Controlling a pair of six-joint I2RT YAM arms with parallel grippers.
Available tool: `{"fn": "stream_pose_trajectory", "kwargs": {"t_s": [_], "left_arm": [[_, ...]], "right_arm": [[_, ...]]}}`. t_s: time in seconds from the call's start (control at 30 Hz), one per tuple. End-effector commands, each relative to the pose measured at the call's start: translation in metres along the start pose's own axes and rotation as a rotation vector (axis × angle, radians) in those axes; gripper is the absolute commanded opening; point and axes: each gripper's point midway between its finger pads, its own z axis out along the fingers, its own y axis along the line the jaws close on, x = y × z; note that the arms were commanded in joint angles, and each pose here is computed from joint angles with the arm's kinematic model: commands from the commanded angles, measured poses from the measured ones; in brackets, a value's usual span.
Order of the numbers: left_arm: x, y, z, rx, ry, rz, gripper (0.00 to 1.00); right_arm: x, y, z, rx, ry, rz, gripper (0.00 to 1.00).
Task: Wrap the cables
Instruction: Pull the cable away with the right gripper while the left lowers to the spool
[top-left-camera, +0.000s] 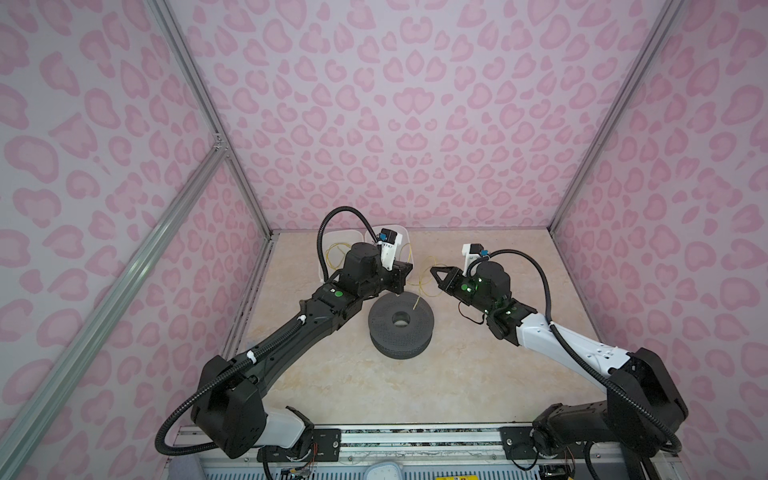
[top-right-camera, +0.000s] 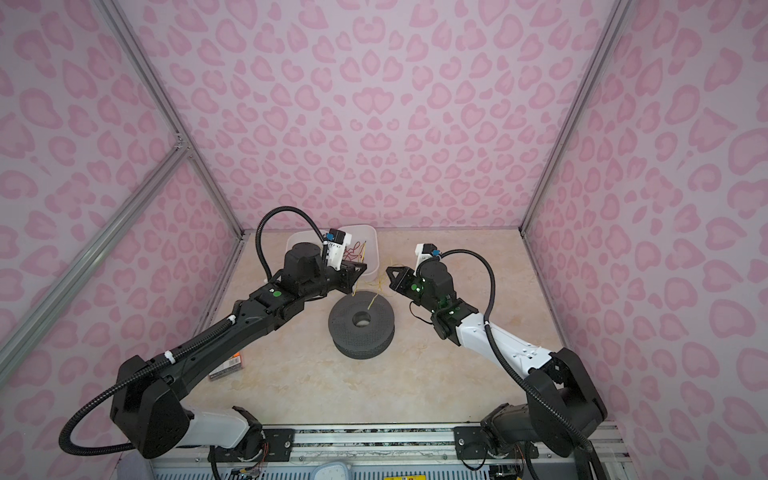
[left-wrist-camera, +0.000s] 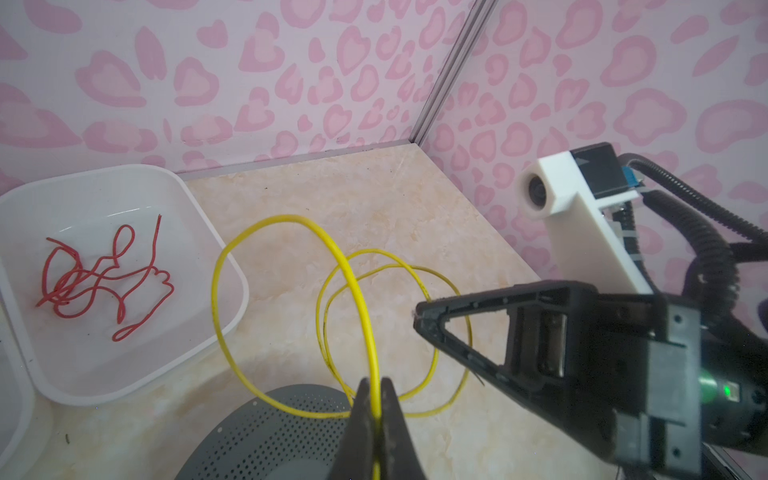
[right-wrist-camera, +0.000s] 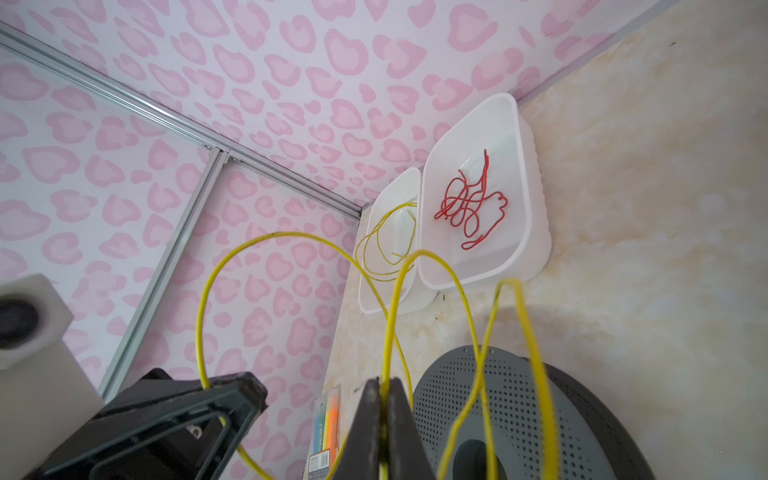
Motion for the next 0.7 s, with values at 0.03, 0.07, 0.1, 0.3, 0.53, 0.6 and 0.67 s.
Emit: {"fn": "stream_pose_trajectory", "kwargs": {"t_s": [0.03,0.07,0.1,0.3,0.53,0.6,0.67], "left_arm": [[-0.008,-0.008,-0.006,0.031,-0.038,0.038,0.03],[-0.007,-0.007,-0.006,0.030,-0.032,0.041,0.03],[-0.004,-0.007,-0.005,0.029,-0.025,0.040,0.03],[0.017,-0.003,-0.002,0.033,0.026,0.017,0.03],[0.058,-0.005,0.003,0.022,0.132,0.031,0.03],[0.068,-0.006,0.003,0.007,0.166,0.060,0.03],[0.077,-0.007,0.003,-0.014,0.196,0.091,0.03]], "right_arm": [[-0.035,0.003,-0.013,-0.018,-0.090,-0.022,0.00],[-0.043,0.001,-0.017,-0.011,-0.107,-0.026,0.00],[-0.053,-0.001,-0.022,-0.004,-0.130,-0.034,0.00],[-0.117,-0.026,-0.067,0.058,-0.291,-0.025,0.00],[-0.168,-0.030,-0.101,0.073,-0.409,-0.039,0.00],[-0.180,-0.028,-0.105,0.071,-0.431,-0.047,0.00],[-0.192,-0.027,-0.112,0.076,-0.463,-0.049,0.00]]}}
